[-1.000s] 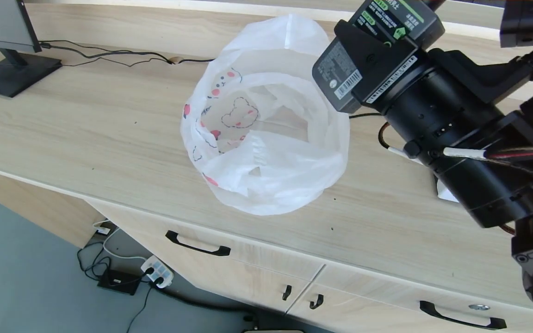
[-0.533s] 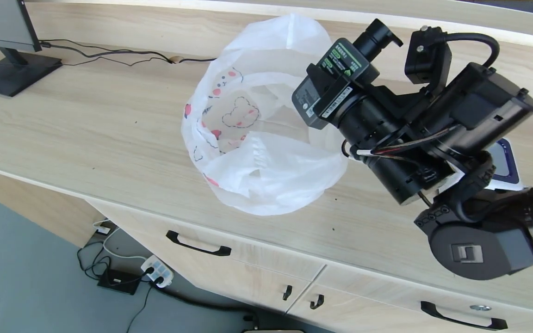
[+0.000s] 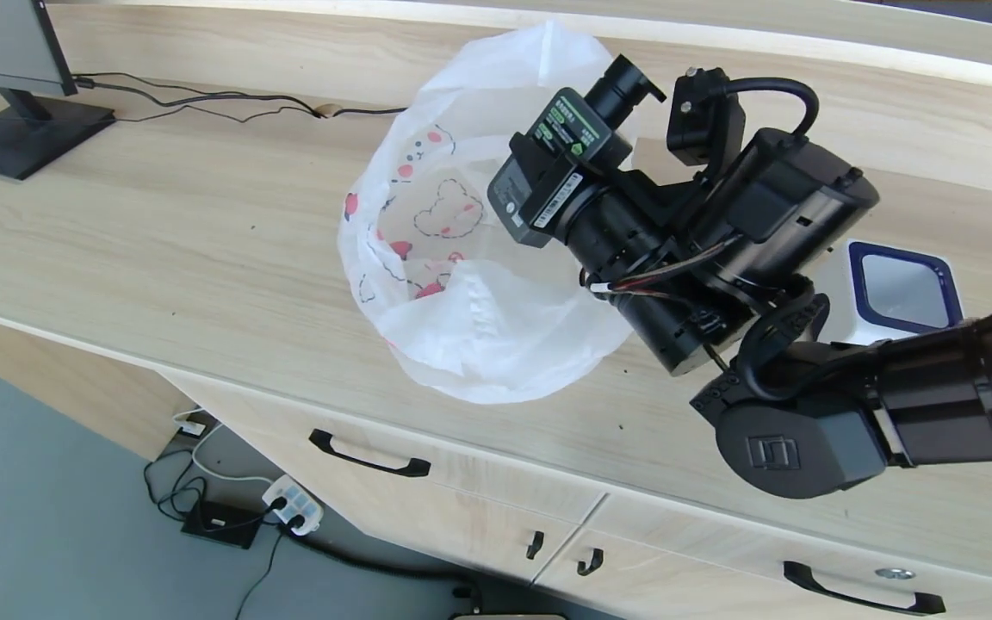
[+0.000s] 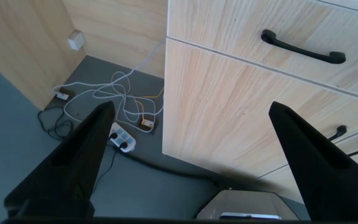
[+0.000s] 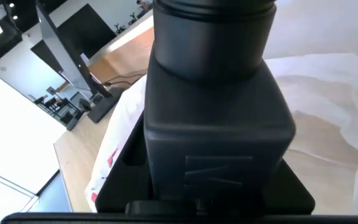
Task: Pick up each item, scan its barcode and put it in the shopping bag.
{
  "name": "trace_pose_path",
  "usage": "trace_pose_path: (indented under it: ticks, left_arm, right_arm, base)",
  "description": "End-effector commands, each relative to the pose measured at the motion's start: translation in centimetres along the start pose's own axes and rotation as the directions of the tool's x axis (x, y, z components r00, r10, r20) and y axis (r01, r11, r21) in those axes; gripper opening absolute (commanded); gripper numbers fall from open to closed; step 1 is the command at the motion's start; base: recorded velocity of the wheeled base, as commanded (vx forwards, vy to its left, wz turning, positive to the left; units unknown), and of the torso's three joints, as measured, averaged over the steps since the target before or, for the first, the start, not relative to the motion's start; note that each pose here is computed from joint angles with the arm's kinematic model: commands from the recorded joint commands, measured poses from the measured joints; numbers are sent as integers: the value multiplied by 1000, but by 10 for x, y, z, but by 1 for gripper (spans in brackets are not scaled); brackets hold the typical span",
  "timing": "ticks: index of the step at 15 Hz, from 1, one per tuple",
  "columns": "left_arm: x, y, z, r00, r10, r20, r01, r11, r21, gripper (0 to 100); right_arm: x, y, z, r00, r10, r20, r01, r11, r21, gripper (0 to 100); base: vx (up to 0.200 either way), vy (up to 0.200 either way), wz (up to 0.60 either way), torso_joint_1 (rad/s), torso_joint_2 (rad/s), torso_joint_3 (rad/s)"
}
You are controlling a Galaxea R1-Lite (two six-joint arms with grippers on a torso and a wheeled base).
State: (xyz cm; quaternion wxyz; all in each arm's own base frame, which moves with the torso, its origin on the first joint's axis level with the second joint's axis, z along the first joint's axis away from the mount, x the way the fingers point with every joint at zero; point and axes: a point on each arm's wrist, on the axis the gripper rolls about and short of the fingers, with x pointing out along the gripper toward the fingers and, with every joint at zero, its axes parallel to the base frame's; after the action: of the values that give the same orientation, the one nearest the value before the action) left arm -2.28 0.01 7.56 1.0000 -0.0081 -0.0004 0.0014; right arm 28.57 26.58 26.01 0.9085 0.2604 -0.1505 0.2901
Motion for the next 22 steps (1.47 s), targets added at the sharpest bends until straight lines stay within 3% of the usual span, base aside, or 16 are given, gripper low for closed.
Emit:
trace_pose_path:
  ticks: [1, 5, 13, 14, 22]
  left_arm:
    - [0, 0, 0, 1000, 0, 1, 0, 1000, -1, 100]
    - [0, 0, 0, 1000, 0, 1, 0, 1000, -1, 100]
    - [0, 0, 0, 1000, 0, 1, 0, 1000, -1, 100]
    - [0, 0, 0, 1000, 0, 1, 0, 1000, -1, 100]
    - [0, 0, 0, 1000, 0, 1, 0, 1000, -1, 100]
  right_arm:
    - [3, -4, -21, 999, -7, -41, 7, 1000, -8, 0]
    - [4, -13, -45, 996, -27, -90, 25, 999, -23, 0]
    - [7, -19, -56, 993, -39, -107, 36, 999, -32, 0]
    - [7, -19, -57, 993, -41, -108, 38, 999, -34, 100]
    - [8, -19, -56, 994, -46, -100, 43, 998, -38, 100]
  base:
    - [0, 0, 0, 0, 0, 0]
    - [0, 0, 0, 0, 0, 0]
    - [0, 0, 0, 0, 0, 0]
    - [0, 0, 0, 0, 0, 0]
    - [0, 0, 0, 0, 0, 0]
